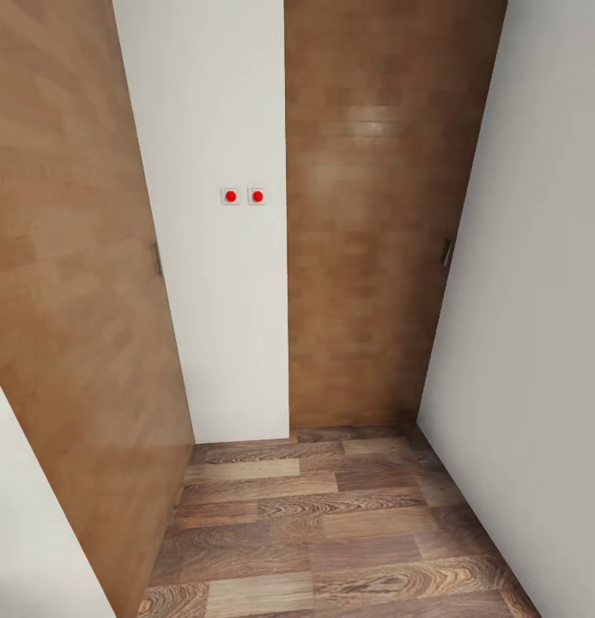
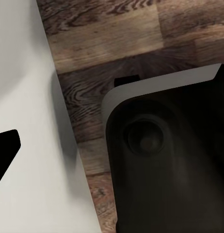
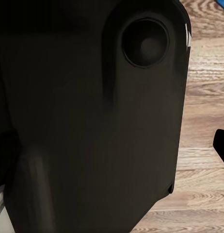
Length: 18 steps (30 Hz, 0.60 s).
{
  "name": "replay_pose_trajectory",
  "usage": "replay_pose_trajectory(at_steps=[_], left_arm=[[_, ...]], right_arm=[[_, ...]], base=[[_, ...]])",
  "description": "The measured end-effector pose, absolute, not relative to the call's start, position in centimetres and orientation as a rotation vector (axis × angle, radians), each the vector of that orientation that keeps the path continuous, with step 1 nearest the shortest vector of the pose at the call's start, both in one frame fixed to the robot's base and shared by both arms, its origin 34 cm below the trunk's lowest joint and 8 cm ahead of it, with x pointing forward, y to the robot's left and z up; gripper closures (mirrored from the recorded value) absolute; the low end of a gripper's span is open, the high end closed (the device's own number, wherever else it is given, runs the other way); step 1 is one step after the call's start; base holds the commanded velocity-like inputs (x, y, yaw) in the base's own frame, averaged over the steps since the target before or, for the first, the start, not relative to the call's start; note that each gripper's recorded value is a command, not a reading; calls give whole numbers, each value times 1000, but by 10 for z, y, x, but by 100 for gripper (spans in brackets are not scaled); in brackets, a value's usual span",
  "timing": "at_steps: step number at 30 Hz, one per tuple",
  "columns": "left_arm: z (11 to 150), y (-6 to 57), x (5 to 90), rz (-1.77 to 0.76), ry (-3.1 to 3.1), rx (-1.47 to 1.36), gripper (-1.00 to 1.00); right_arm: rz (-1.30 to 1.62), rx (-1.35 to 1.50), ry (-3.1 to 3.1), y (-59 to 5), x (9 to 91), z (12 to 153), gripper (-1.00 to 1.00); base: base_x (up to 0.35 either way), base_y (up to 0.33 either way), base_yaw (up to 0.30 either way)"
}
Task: In the bedroom, move the book from the bed onto either nightstand, and place the two sandals side by side next to the bed.
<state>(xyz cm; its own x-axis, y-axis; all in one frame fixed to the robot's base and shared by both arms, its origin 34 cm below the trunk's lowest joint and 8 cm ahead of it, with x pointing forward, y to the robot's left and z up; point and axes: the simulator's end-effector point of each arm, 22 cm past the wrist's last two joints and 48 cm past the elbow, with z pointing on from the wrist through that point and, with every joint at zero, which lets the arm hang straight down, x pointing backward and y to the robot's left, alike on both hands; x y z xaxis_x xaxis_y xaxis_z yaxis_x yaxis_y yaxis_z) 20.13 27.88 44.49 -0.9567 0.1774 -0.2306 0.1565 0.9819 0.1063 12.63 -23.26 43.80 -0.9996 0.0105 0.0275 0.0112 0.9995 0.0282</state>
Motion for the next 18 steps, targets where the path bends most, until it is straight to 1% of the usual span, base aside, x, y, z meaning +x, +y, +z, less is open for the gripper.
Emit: replay_pose_trajectory(at_steps=[18], left_arm=[[445,279,201,128,2887,247,-100]], right_arm=[[-43,-18,-3115,-233,127,438,-100]], base=[[0,0,0]])
